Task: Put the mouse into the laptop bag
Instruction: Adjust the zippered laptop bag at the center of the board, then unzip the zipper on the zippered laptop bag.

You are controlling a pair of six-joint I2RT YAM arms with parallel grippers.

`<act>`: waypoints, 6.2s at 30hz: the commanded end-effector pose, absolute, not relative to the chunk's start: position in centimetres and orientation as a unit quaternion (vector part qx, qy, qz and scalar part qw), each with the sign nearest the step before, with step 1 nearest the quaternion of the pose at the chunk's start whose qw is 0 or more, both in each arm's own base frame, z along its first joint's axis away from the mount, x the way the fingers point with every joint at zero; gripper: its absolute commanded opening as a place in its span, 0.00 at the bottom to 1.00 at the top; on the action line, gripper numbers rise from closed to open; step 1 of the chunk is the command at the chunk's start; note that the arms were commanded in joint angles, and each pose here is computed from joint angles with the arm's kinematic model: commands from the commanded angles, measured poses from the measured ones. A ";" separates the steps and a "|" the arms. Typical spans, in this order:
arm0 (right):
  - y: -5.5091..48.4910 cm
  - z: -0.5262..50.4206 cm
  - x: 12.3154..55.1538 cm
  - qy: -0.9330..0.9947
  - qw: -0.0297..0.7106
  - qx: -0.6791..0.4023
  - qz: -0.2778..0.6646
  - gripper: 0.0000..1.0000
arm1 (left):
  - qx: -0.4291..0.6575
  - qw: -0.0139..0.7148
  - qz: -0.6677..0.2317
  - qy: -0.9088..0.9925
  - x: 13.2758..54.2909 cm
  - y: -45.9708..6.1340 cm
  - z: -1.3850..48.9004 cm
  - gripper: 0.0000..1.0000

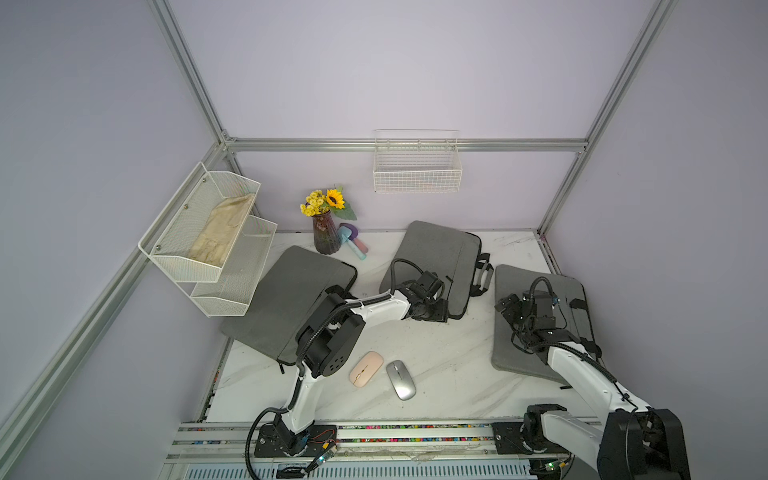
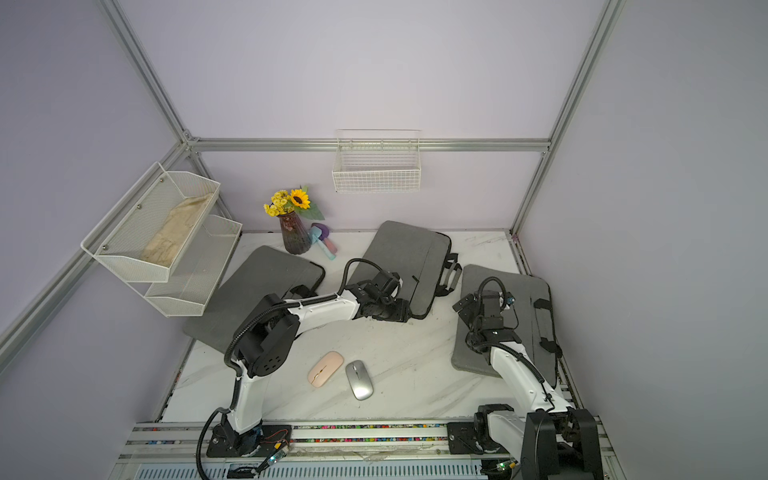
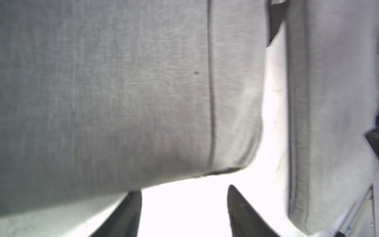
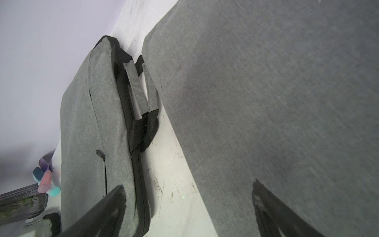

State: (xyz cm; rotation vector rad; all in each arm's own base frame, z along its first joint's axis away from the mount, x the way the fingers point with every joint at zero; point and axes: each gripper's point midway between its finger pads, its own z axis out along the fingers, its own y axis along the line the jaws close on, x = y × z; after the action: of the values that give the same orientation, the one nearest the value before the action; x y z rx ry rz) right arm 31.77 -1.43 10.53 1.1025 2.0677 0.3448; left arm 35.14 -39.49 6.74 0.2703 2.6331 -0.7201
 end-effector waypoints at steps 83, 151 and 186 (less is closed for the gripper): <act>19.2 12.6 20.9 0.907 0.251 0.217 0.258 0.62 | -0.045 0.290 -0.277 0.915 27.3 -31.7 9.4 0.78; 16.0 1.5 10.9 0.939 0.147 0.305 0.055 0.33 | -0.067 0.298 -0.302 0.903 23.9 -26.6 10.2 0.84; 10.8 4.2 12.4 0.882 0.162 0.436 0.071 0.47 | 0.012 0.181 -0.437 0.881 24.0 -38.7 7.3 0.95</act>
State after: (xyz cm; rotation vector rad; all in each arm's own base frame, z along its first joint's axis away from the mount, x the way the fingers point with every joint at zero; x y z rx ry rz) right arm 11.45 12.25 4.13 1.1205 2.6185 0.2305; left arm 23.55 -36.14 5.85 0.0162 2.5097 -1.1416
